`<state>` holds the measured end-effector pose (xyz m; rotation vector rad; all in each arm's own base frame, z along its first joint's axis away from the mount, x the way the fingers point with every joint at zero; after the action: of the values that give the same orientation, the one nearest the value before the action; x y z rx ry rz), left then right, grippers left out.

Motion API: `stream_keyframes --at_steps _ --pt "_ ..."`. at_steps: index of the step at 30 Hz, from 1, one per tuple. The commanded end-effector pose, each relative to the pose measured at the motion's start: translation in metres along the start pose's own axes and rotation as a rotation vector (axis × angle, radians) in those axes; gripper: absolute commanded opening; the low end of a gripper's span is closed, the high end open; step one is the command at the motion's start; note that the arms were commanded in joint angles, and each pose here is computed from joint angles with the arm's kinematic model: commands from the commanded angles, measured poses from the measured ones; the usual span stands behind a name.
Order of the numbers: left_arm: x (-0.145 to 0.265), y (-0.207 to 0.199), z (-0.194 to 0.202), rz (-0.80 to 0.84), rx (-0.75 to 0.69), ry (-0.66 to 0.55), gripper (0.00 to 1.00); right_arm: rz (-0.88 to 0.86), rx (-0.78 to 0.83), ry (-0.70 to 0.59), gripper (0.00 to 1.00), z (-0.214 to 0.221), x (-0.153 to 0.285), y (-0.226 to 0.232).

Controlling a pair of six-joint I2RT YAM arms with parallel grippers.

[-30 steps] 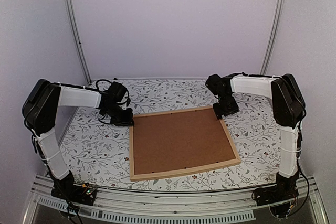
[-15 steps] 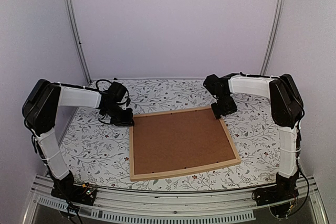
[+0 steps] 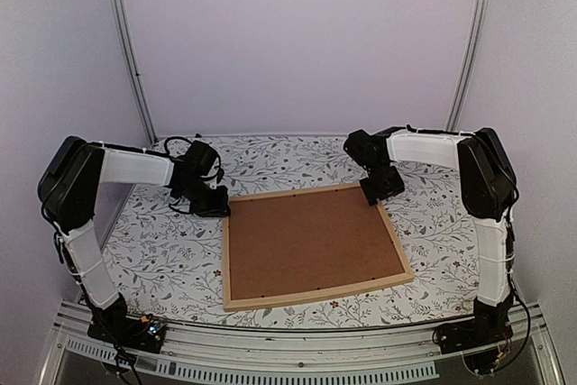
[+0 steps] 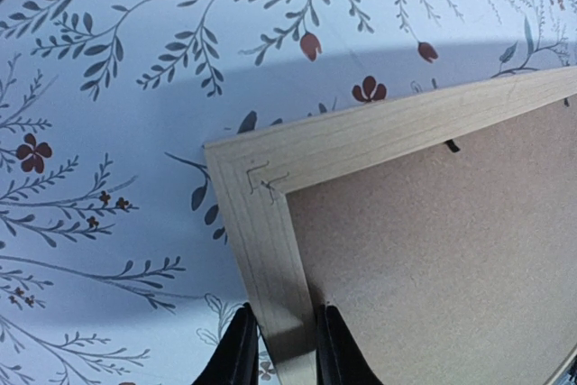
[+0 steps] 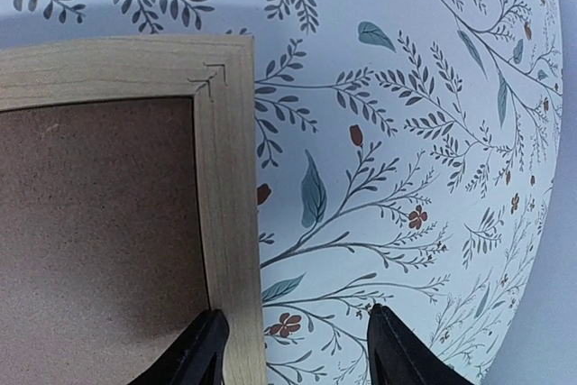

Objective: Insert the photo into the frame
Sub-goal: Press the fastener onto the backboard.

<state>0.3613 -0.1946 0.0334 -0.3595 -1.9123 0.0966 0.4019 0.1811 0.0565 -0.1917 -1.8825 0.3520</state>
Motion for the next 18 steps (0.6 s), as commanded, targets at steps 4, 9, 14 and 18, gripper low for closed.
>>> stream_keyframes --at_steps 4,9,14,18 --pt "-0.016 0.002 0.016 0.017 -0.039 0.039 0.19 -0.086 0.066 0.095 0.57 0.034 -0.015 0.052" --pt "-0.016 0.002 0.017 0.019 -0.04 0.04 0.19 -0.069 0.074 0.106 0.56 0.039 -0.019 0.055" --pt "-0.016 0.002 0.018 0.02 -0.04 0.041 0.19 -0.079 0.081 0.099 0.56 0.038 -0.019 0.06" --pt "-0.016 0.002 0.018 0.019 -0.04 0.04 0.18 -0.083 0.091 0.095 0.56 0.036 -0.017 0.064"
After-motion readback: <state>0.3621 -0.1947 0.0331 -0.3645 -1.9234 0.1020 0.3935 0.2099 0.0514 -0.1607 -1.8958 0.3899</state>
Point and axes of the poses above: each gripper's point midway between its finger pads, its own x axis back along the fingers, its own y axis along the line the jaws close on, z = x × y, the point moved 1 cm from there along x, back along the fingers, and after that the axes turned 8 degrees about -x, right-handed, at the moved point
